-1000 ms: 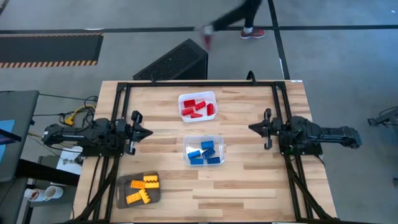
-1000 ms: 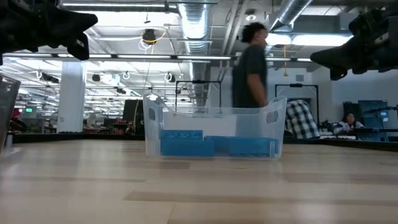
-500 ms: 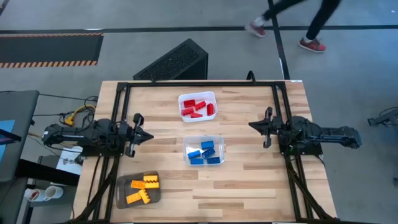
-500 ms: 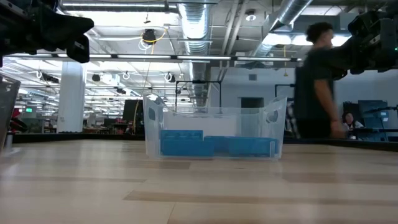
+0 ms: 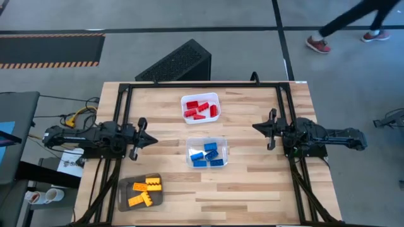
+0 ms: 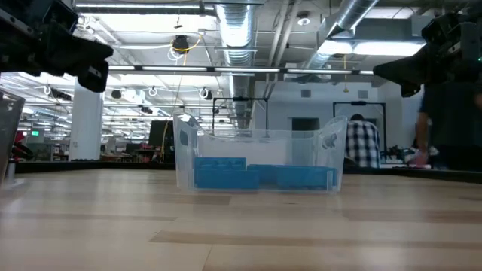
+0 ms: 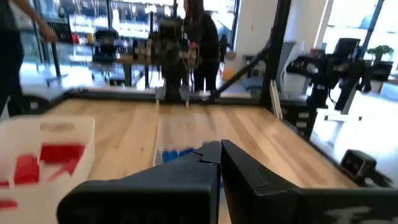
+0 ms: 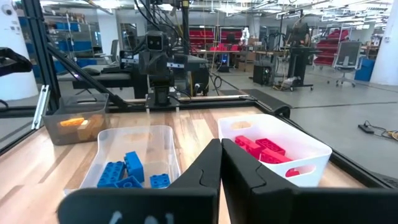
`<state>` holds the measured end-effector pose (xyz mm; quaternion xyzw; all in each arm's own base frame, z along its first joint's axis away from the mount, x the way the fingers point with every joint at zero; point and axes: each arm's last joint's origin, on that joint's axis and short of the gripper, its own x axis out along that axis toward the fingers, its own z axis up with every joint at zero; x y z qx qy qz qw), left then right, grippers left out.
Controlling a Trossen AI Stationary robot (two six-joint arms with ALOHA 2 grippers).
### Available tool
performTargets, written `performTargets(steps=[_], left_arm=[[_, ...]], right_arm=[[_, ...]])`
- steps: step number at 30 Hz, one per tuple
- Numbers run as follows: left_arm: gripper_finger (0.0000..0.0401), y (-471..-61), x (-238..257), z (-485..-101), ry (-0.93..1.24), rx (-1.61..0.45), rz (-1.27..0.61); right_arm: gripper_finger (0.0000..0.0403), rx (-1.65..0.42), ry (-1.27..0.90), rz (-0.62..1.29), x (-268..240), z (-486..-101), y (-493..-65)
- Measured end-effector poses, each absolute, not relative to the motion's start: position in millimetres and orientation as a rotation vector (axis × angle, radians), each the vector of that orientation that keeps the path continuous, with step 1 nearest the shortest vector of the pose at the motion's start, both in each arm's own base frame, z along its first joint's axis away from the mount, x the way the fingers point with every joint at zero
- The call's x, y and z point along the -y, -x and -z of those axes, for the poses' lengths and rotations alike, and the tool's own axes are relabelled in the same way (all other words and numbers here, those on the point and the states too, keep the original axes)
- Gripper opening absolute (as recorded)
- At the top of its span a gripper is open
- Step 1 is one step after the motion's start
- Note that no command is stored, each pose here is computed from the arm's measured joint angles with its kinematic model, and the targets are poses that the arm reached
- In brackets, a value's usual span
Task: Sort & place blocks by color
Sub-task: Return to Home Position
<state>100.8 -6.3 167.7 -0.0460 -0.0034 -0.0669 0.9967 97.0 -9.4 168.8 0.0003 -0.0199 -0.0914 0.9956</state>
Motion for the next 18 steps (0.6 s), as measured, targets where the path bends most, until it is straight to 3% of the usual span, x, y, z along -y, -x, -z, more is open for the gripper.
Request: performTargets(steps=[18], left_arm=[[0.0,-101.6,2.4,-163.4,0.131,-0.031,-0.002]], right_arm=[[0.0033,0.038,-0.001,0.183,9.4,-168.4,-97.1]])
